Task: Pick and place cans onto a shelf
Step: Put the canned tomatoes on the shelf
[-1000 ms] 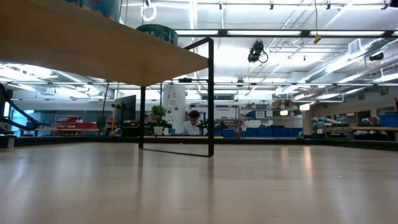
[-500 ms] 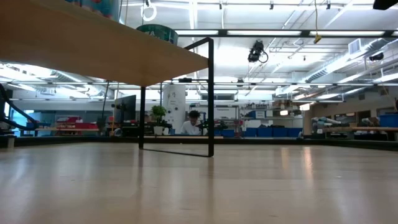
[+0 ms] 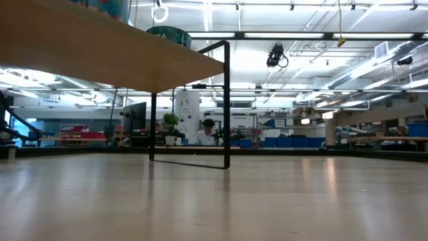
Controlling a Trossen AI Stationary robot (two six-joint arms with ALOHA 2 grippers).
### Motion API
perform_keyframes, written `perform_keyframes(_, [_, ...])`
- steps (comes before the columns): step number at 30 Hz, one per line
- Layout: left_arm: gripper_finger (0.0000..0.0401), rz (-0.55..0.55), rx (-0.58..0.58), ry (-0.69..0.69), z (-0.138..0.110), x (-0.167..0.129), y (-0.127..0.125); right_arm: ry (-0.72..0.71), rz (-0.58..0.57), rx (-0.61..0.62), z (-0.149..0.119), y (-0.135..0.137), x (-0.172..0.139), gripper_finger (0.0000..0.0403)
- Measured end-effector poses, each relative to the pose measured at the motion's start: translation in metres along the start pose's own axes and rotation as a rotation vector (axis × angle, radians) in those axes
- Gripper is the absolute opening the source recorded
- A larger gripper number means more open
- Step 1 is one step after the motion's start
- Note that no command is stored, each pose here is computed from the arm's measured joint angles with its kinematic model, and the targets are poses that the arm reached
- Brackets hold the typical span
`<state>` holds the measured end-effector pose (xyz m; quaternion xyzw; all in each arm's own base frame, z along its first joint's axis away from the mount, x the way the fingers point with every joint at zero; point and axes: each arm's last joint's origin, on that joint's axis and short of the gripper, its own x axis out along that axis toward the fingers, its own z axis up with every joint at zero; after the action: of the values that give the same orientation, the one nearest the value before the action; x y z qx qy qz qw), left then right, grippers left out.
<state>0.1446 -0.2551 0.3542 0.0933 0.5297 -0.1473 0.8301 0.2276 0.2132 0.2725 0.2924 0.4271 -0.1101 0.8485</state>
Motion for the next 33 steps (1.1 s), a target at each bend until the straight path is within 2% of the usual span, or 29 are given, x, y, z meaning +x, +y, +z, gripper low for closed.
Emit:
perform_keyframes(4, [0.0312, 0.002, 0.029, 0.0, -0.001, 0.0, 0.001, -0.006, 0.011, 0.035, 0.002, 0.001, 0.001, 0.0229])
perform_keyframes(11, [0.0329, -0.009, 0.003, 0.012, -0.001, 0.001, 0.0, 0.007, 0.012, 0.048, 0.006, 0.0, 0.003, 0.0229])
perform_keyframes(18, [0.035, 0.042, -0.005, -0.027, 0.0, 0.001, 0.001, 0.013, 0.013, 0.056, 0.009, -0.001, 0.004, 0.0229])
perform_keyframes(23, [0.0352, -0.02, 0.025, 0.026, -0.002, 0.001, -0.001, 0.027, 0.02, 0.082, 0.013, -0.002, 0.006, 0.0229])
perform_keyframes(29, [0.0352, 0.017, 0.031, -0.001, -0.003, 0.0, -0.001, 0.022, 0.008, 0.105, 0.019, -0.004, 0.008, 0.0229])
perform_keyframes(33, [0.0353, 0.027, 0.03, -0.001, -0.005, -0.005, 0.003, 0.026, 0.031, 0.06, 0.021, -0.003, 0.009, 0.0231])
